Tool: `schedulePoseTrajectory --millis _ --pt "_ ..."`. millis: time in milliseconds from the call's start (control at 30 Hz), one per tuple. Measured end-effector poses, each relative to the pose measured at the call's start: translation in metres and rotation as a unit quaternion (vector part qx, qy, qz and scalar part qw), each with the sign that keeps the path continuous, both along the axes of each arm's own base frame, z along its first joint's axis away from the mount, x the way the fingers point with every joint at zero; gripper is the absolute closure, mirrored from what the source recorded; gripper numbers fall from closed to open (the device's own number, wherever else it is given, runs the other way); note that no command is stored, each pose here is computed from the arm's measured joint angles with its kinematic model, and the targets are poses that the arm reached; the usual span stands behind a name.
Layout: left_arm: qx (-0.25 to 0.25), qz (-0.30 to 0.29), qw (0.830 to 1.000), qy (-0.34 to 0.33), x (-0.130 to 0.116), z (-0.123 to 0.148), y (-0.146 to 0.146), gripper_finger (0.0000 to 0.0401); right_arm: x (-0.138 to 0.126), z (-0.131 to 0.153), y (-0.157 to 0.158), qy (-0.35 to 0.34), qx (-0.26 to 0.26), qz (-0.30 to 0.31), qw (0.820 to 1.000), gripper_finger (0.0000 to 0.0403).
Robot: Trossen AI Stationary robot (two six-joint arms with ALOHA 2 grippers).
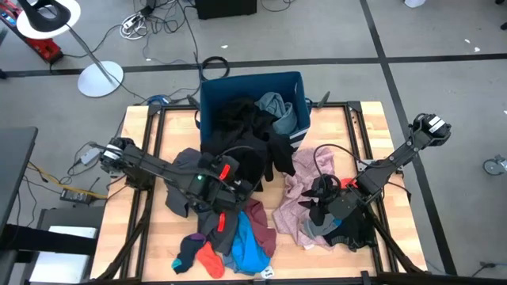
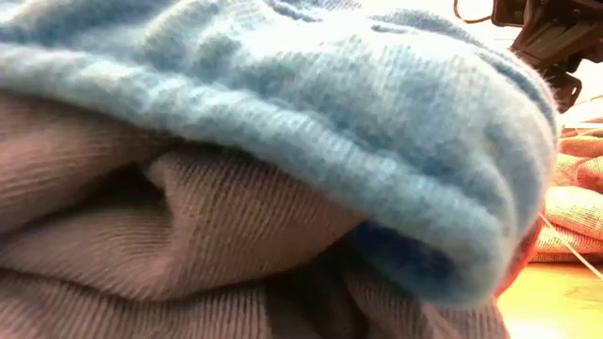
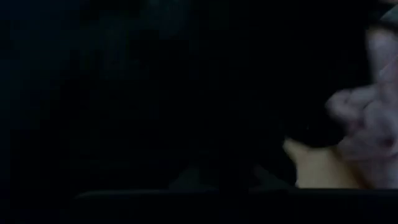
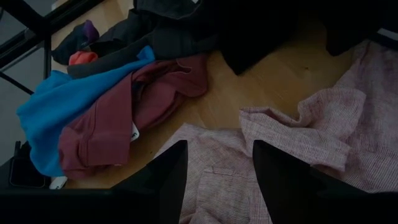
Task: Sort clothes
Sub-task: Put the black jacket into the laundry bin
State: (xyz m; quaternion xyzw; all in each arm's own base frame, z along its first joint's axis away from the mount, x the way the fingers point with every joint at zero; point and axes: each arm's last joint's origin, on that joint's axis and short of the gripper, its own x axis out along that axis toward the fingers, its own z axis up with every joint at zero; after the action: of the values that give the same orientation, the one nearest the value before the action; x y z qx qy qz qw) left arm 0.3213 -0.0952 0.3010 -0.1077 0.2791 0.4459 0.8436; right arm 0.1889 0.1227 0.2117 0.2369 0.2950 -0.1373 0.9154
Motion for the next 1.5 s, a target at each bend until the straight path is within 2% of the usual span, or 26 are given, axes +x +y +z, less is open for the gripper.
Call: schedulePoseTrajectory --millis 167,400,567,700,800,967,1133,1367,1500 --pt "0.051 -0.029 0.998 -0.008 0.009 0.046 0.010 0.0400 0.000 0.000 0.000 0.000 -0.002 0.002 1.000 0.0220" --pt "0.106 -0.039 0.993 -0.021 0.012 0.114 0.041 0.0400 0.000 0.000 0.000 -0.001 -0.001 0.002 1.000 0.0220" --pt "0.149 -0.025 0.988 -0.028 0.008 0.153 0.070 0.0401 0.000 0.000 0.000 -0.002 -0.001 0.002 1.000 0.0220" --pt "0.165 0.000 0.986 -0.025 0.004 0.172 0.101 0.0401 0.000 0.000 0.000 -0.002 -0.001 0.002 1.000 0.0220" --pt "0.156 0.003 0.987 -0.022 0.002 0.178 0.126 0.0401 0.000 0.000 0.000 -0.002 -0.002 0.003 1.000 0.0220" --pt "0.114 -0.001 0.993 -0.018 0.001 0.173 0.165 0.0398 0.000 0.000 0.000 -0.001 -0.005 0.005 1.000 0.0220" --pt "0.078 -0.039 0.996 -0.004 0.005 0.165 0.187 0.0379 0.000 0.000 0.000 0.000 -0.007 0.005 1.000 0.0220" --pt "0.048 -0.064 0.997 0.019 0.016 0.151 0.196 0.0311 0.000 0.000 0.000 0.002 -0.010 0.007 1.000 0.0220" --pt "0.041 -0.072 0.995 0.055 0.020 0.141 0.198 0.0268 0.000 0.000 0.000 0.003 -0.011 0.007 1.000 0.0220"
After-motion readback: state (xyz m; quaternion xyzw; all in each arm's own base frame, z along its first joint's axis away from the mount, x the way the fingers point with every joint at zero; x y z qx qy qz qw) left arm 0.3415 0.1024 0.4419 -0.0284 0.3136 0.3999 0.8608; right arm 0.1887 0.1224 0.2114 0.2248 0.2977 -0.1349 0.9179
